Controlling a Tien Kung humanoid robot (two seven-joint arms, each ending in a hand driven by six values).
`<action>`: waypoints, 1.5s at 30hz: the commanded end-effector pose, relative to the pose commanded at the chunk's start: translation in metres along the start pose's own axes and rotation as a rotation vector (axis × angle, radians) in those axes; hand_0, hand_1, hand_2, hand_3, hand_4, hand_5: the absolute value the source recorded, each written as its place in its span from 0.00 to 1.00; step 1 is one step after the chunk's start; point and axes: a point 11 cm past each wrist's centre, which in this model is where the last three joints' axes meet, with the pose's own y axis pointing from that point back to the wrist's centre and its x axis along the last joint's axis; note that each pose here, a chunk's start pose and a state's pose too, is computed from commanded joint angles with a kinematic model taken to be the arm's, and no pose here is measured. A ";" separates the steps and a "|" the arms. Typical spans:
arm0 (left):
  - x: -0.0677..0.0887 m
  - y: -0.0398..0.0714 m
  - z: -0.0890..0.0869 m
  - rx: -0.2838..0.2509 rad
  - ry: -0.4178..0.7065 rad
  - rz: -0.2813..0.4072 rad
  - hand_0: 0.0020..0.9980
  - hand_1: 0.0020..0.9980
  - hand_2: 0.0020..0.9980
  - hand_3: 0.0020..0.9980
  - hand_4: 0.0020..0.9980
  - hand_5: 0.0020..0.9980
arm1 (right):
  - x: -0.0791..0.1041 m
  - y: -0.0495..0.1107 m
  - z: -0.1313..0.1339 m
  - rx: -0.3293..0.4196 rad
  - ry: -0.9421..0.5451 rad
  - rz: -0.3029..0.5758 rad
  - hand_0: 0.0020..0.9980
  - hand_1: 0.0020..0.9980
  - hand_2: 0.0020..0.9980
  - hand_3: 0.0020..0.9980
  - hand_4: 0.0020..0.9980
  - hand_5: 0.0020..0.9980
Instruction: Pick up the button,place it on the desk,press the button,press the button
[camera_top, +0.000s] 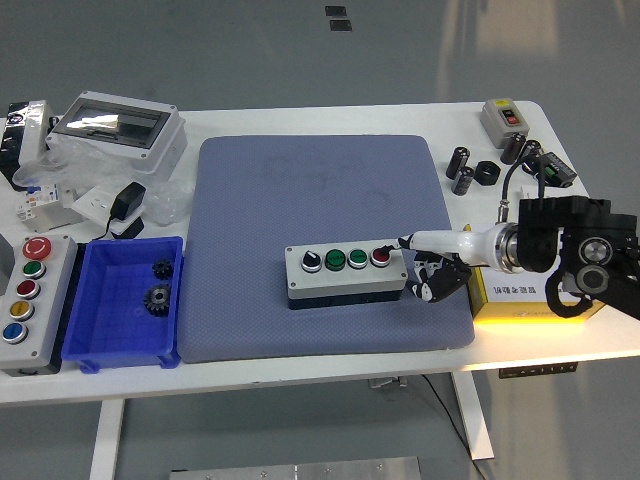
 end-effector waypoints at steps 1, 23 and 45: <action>0.000 0.000 0.000 0.000 0.000 -0.001 0.66 0.63 0.62 0.70 0.82 0.22 | -0.001 -0.001 0.000 -0.002 0.002 -0.001 0.00 0.13 0.26 0.95 0.36 0.00; 0.000 0.000 -0.003 0.005 0.007 0.002 0.66 0.63 0.62 0.70 0.82 0.23 | 0.020 0.029 -0.008 0.080 -0.042 0.061 0.00 0.12 0.26 0.93 0.35 0.00; 0.006 0.000 0.007 0.008 -0.034 0.017 0.66 0.63 0.62 0.70 0.83 0.24 | 0.081 0.072 0.065 0.337 -0.612 0.964 0.00 0.13 0.35 0.93 0.50 0.13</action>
